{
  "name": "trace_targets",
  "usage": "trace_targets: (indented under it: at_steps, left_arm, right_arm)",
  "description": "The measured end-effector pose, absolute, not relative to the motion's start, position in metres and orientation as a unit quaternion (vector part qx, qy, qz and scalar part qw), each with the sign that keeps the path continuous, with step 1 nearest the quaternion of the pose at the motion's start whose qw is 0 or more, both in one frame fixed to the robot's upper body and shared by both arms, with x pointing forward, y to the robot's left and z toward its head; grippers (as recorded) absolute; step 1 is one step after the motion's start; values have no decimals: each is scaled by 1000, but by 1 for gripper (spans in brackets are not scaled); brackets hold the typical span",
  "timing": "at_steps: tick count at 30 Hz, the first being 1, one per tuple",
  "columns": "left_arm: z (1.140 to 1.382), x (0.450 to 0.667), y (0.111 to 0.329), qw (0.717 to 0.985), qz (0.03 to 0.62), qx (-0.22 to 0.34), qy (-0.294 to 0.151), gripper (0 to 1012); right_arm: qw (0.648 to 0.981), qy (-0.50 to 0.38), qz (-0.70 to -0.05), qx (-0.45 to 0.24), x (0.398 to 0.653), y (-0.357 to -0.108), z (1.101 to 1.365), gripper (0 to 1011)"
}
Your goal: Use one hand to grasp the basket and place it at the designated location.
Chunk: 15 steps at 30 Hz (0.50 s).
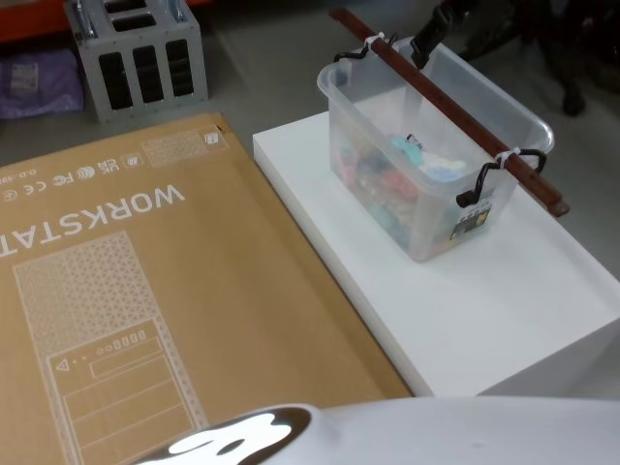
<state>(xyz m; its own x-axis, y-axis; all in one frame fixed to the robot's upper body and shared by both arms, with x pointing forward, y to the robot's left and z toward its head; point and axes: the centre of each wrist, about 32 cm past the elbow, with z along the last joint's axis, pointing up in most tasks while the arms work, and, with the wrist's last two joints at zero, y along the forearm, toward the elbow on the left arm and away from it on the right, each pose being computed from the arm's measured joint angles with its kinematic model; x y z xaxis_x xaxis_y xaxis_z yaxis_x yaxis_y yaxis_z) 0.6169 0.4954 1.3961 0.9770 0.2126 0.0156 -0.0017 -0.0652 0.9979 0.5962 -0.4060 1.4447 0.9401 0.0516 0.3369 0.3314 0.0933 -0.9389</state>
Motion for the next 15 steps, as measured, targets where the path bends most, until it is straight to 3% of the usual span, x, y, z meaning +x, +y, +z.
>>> trace_targets:
  at_steps: [15]
  left_arm:
    - [1396, 617, 495, 680, 79, 726, 73, 0]
  right_arm:
    - [724, -122, -47, -677, 618, -397, 1414, 1000]
